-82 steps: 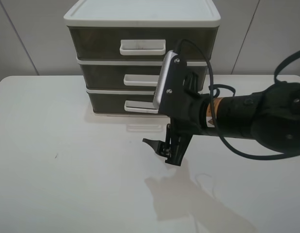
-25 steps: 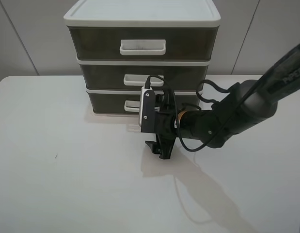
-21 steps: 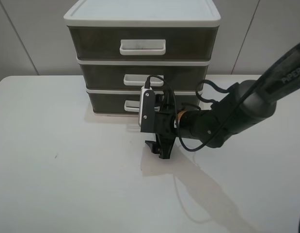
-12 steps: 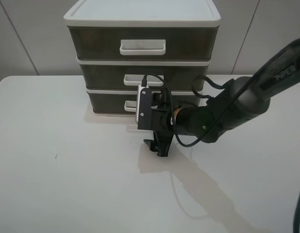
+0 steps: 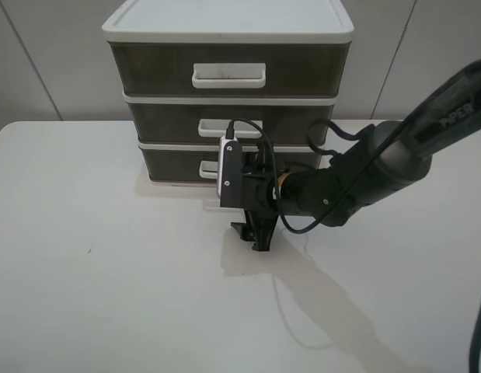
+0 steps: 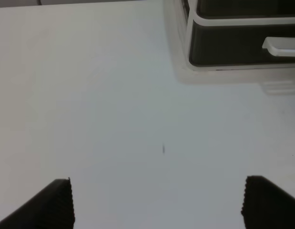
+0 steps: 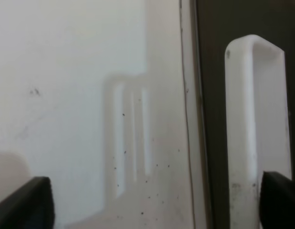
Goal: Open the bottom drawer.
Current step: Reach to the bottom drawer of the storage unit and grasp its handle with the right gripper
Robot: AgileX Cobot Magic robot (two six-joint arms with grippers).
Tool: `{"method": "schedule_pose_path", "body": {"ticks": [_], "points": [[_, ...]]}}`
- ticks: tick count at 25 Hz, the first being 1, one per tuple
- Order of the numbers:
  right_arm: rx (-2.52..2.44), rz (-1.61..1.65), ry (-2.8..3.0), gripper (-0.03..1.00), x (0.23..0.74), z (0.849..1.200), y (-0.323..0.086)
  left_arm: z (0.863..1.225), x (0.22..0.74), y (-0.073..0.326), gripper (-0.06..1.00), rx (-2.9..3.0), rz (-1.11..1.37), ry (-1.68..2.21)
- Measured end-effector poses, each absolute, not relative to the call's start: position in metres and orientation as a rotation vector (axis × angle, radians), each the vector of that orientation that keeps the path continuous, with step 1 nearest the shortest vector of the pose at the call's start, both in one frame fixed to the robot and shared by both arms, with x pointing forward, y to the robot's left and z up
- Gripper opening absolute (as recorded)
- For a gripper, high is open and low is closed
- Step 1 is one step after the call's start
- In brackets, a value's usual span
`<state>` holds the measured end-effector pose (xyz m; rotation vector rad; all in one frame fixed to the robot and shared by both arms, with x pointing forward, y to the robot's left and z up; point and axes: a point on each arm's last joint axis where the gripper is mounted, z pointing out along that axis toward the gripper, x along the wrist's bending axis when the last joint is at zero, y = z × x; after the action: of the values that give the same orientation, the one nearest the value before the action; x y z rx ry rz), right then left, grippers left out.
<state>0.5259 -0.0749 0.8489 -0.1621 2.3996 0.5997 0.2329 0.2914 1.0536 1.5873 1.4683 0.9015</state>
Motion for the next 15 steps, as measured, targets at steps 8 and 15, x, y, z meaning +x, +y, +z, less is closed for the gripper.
{"method": "schedule_pose_path", "body": {"ticks": [8,15], "points": [[-0.132,0.631,2.355,0.2,0.5301,0.8533,-0.0726,1.0536,0.2329,0.2914,0.72,1.587,0.901,1.468],[-0.113,0.642,2.343,0.07,0.531,0.8543,-0.0724,1.0536,0.2329,0.2914,0.72,1.587,0.901,1.468]]}}
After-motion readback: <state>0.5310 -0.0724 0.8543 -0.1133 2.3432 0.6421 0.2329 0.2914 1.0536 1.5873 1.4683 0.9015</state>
